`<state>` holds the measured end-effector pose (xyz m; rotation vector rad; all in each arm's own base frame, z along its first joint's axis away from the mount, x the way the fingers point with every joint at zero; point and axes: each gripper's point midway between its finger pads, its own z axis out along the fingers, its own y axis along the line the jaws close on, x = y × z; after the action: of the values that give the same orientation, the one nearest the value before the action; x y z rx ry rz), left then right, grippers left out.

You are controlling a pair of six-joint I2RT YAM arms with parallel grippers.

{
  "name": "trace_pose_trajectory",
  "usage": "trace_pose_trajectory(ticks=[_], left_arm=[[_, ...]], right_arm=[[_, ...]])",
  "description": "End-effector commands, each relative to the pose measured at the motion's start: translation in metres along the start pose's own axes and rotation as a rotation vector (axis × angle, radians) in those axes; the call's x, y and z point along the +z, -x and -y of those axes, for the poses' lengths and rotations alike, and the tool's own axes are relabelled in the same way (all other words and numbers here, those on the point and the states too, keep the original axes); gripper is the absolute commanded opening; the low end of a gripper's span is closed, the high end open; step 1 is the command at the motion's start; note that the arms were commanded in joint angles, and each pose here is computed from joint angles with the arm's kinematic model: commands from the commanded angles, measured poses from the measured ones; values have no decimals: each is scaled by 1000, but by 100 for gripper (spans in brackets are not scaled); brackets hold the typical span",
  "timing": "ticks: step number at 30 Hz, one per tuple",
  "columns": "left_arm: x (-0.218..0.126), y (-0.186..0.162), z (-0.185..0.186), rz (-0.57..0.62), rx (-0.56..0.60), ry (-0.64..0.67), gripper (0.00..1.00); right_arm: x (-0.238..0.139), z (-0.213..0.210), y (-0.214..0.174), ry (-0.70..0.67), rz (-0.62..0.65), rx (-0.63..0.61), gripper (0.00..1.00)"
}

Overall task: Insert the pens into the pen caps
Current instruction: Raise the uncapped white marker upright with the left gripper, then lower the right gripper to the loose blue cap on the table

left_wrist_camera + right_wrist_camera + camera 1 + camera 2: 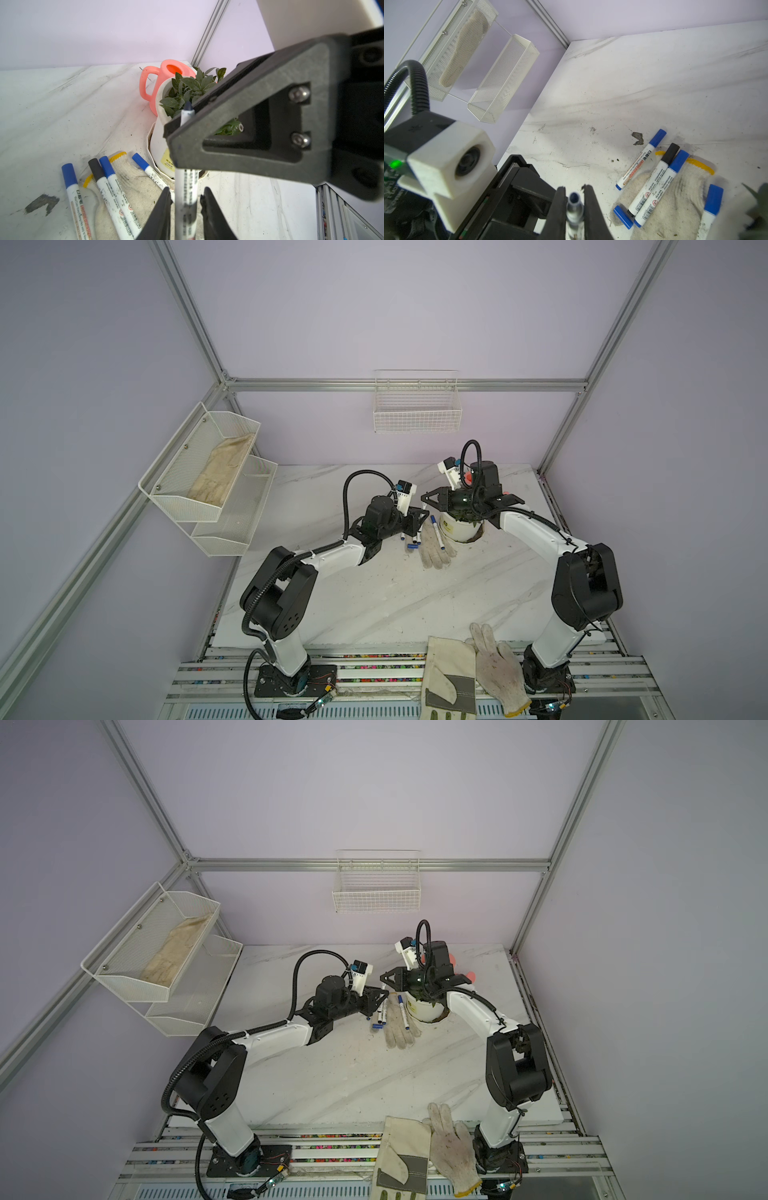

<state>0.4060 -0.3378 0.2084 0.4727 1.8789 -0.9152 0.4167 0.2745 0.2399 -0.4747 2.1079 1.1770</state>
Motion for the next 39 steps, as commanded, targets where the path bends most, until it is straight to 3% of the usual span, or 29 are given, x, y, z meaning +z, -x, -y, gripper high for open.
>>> trace_pose_trajectory(ticks=[1,10,18,25,28,31,34,36,39], left_arm=[[-6,4,11,16,15,-47,24],[-1,7,19,6,6,-98,24],[1,5,21,-2,-10,-113,33],[0,5,22,-3,-9,-119,16],[0,4,19,-3,-20,-105,1],[-2,4,2,17,-59,-29,0],[-11,2,-31,55,-140,98,0],[-23,-1,-61,81,-191,237,0],[-46,-9,-99,97,-222,450,0]], right_arm=[[-12,-22,20,39,53,-54,0],[-14,-22,21,36,58,-56,0],[-14,-23,20,45,53,-54,0],[-15,-23,21,45,57,-58,0],[-16,-22,20,45,54,-58,0],[-14,-13,13,4,35,-47,5],[-11,3,-7,-65,-25,-45,26],[-8,15,-24,-136,-77,-64,36],[4,26,-54,-242,-176,-121,42]])
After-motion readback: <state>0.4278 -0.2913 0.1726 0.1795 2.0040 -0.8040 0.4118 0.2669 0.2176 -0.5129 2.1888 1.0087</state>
